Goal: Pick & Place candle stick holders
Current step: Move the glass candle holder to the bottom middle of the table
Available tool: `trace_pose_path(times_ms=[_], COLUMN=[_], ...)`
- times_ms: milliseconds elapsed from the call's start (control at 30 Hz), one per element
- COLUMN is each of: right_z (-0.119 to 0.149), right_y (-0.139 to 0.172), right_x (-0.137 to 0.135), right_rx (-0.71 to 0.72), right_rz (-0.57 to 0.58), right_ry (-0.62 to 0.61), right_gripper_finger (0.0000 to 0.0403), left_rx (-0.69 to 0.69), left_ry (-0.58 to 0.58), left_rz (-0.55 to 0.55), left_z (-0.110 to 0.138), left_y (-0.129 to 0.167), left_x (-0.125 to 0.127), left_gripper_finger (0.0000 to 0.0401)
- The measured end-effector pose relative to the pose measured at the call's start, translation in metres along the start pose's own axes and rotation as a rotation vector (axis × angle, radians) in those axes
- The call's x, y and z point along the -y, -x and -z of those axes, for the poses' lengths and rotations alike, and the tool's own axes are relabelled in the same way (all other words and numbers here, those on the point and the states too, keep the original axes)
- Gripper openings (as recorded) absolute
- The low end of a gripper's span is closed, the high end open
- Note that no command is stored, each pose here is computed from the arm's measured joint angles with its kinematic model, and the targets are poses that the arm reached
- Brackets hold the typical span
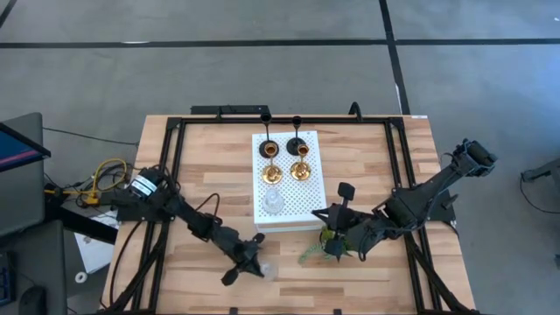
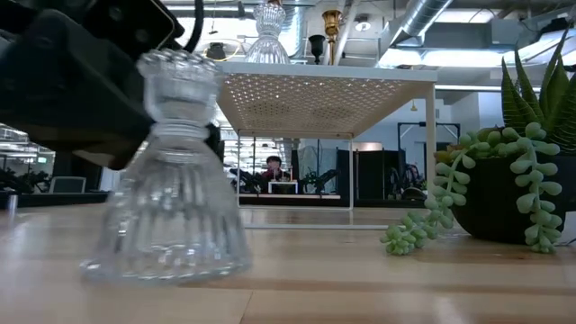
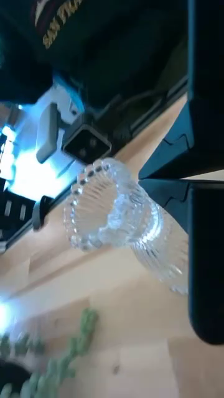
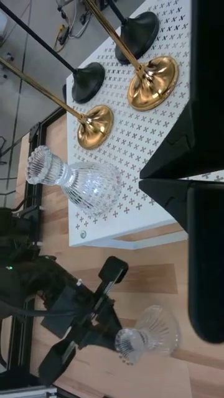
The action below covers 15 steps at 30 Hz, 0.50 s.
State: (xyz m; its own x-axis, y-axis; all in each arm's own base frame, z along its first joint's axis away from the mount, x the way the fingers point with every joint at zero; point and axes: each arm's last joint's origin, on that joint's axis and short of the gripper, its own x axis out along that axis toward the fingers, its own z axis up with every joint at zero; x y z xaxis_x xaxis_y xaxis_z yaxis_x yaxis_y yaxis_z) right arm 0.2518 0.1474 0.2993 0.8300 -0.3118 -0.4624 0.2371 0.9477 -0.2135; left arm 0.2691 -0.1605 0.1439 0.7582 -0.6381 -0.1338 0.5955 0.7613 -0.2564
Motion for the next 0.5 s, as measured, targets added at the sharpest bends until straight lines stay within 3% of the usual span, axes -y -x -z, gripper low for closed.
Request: trace_pose_path(times_ms=[500], right_z=[0.001], right_y=[-0.002], right_x=[-0.002], right_rx=[-0.008], right_rz=[-0.014], right_ry=[-0.066], right_gripper_finger=[0.0], left_rx=[0.037], left_ry=[-0.07], left_rz=[-0.137], left_z=[-0.009], left_y=[0.008], left_x=[-0.036], left_gripper_finger=[0.0005])
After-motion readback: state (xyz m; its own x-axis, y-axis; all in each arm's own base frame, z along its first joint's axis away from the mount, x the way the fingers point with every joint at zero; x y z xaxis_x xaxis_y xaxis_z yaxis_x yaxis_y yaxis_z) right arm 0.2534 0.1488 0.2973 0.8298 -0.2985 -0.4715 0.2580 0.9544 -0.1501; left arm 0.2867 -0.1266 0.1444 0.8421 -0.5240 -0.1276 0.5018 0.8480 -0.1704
